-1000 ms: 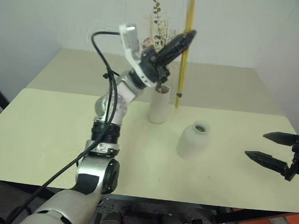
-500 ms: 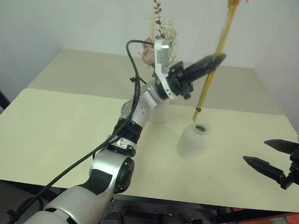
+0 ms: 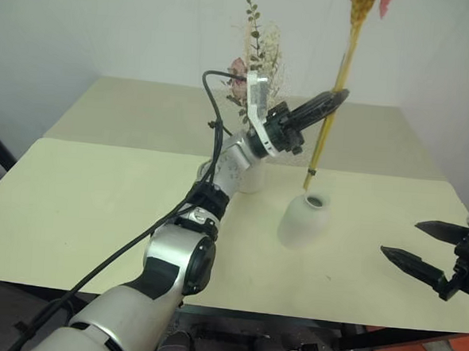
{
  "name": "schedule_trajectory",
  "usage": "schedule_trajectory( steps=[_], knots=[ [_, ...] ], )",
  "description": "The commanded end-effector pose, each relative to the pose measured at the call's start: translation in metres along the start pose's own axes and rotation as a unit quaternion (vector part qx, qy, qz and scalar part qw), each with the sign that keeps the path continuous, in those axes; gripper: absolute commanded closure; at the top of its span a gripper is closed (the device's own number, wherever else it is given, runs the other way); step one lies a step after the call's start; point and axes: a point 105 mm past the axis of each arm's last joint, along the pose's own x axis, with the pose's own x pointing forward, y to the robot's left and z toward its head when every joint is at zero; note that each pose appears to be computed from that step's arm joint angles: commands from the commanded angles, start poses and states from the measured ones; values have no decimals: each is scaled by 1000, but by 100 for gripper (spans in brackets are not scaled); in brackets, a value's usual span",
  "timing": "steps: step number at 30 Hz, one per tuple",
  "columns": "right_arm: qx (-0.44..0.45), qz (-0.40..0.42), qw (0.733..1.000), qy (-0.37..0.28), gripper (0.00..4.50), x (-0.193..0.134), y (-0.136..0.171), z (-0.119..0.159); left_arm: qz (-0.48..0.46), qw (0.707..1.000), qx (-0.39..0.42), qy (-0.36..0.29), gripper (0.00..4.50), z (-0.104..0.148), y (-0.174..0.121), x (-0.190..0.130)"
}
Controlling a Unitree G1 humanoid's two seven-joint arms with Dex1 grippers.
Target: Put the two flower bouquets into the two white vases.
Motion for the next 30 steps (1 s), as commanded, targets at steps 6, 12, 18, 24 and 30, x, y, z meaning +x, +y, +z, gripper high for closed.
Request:
schedule_trajectory(
  steps=[6,12,18,24,30],
  knots=[
    [-4,-35,999,5,0,-13,-5,-2,-97,995,-18,7,447,-11,-36,42],
    [-1,-37,999,9,0,-13,-4,-4,-161,986,27,-9,447,18,-63,53],
    [1,-38,999,6,0,-9,-7,-3,-154,987,41,10,447,7,-59,51],
    [3,-37,999,-1,0,-7,-7,-1,-123,991,45,28,447,-12,-42,49],
    [6,-45,999,1,0,-10,-5,-3,-112,993,31,27,447,-20,-36,50]
  ],
)
